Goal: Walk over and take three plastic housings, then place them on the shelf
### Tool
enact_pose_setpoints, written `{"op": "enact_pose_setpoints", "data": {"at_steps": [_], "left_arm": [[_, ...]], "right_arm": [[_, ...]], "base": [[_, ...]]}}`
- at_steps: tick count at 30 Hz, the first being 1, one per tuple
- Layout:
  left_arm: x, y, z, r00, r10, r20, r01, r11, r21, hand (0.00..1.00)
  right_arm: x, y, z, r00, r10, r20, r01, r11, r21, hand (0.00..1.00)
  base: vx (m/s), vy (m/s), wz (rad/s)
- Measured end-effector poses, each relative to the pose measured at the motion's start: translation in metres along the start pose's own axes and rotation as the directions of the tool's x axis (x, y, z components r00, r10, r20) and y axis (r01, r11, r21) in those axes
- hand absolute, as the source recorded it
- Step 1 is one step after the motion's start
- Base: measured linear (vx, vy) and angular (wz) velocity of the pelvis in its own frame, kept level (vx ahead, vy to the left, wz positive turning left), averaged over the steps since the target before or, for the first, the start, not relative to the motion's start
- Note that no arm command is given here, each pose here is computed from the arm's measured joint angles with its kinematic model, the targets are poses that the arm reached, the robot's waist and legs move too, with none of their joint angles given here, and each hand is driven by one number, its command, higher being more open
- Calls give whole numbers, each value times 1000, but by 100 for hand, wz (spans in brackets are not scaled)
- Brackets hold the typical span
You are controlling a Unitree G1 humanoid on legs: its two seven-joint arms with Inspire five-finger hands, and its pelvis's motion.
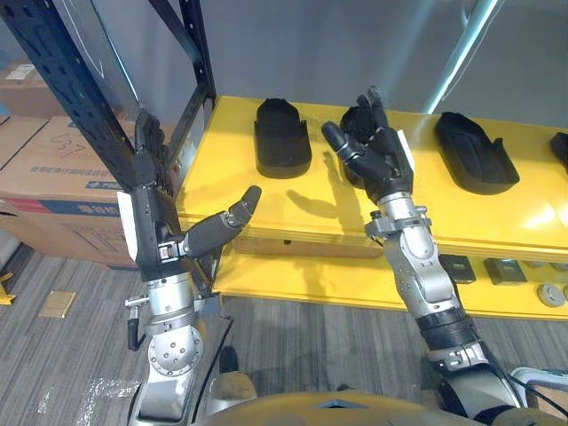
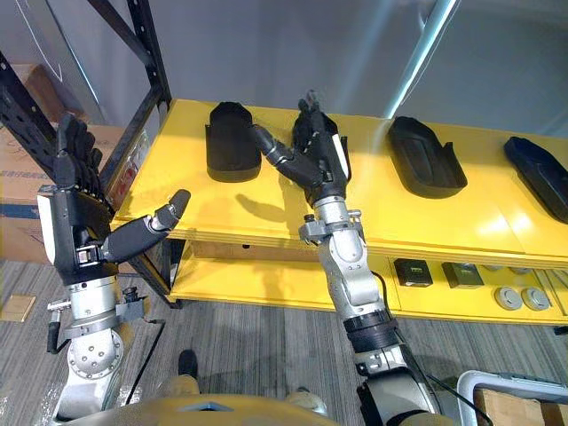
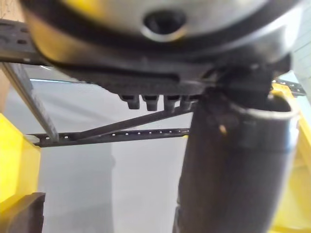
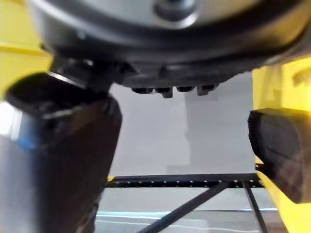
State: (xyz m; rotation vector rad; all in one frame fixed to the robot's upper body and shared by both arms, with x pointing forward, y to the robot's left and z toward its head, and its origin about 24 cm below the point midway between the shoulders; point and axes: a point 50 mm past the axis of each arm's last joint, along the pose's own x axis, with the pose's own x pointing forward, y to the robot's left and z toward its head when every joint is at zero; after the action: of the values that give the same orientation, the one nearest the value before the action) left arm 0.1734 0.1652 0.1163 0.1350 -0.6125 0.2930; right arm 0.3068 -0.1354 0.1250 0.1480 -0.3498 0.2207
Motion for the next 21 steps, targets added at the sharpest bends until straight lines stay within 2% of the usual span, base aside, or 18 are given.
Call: {"op": "enact_pose_setpoints", "data": {"at_steps": [9,15,21], "left_arm": [[-2,-6,-1,1000,-16,-9,16,1000,-18,100],[-6,-7,-9,999,-23,-46,22,1000,-11,100],[-8,-13,-8,998,-39,-51,38,999,-31,100]], "right_arm": [[8,10,-32,980,34,-195,-43,998,-41,100],[10,4,-49,956,-8,-292,-21,995,-95,100],[12,-1,-53,951,-64,-302,17,988,-153,100]], "base": [[-33,-10,4],[-22,-15,8],[-2,-2,1]]}}
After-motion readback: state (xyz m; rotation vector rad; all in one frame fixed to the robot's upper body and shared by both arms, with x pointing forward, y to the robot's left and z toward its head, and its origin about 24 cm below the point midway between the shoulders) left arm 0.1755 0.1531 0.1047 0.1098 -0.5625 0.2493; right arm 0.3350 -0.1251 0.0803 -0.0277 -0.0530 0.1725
